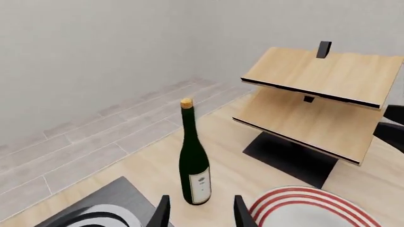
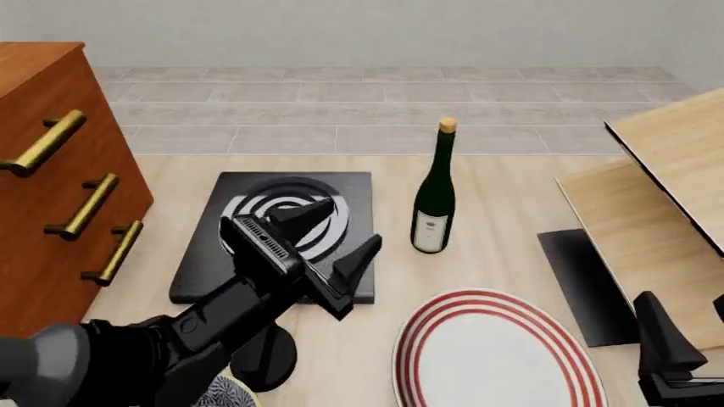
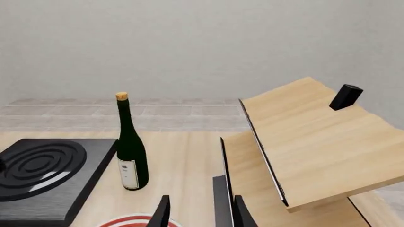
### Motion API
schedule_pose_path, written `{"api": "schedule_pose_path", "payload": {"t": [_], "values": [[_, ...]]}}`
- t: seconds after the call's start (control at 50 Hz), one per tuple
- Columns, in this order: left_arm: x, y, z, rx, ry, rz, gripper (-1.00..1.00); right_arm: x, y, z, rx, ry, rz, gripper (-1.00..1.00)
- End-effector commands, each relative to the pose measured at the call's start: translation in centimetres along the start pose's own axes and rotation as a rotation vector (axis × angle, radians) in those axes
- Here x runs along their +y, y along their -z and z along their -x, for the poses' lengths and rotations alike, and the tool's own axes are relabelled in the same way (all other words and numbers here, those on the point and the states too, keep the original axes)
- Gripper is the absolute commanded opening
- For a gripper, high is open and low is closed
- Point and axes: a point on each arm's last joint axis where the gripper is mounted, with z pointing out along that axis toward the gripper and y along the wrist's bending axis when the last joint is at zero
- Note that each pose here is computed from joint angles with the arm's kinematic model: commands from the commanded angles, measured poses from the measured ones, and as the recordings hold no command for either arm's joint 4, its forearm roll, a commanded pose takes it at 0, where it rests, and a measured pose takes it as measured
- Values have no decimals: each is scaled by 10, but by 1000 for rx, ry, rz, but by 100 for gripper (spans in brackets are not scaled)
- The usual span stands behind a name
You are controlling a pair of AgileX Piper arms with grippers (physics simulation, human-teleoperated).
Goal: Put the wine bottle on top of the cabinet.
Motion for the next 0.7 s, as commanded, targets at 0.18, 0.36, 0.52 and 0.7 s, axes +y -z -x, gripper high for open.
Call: {"api": "schedule_pose_path", "payload": {"t": [0.18, 0.36, 0.52, 0.7], "values": [[-5, -30, -9, -11, -20, -12, 100, 0, 0, 0, 0, 0, 0, 100], [-2, -44, -14, -10, -24, -2, 100, 0, 0, 0, 0, 0, 0, 100], [3, -60, -18, -12, -32, 14, 100, 0, 0, 0, 0, 0, 0, 100], [6, -73, -19, -19, -45, 23, 100, 0, 0, 0, 0, 0, 0, 100]]}}
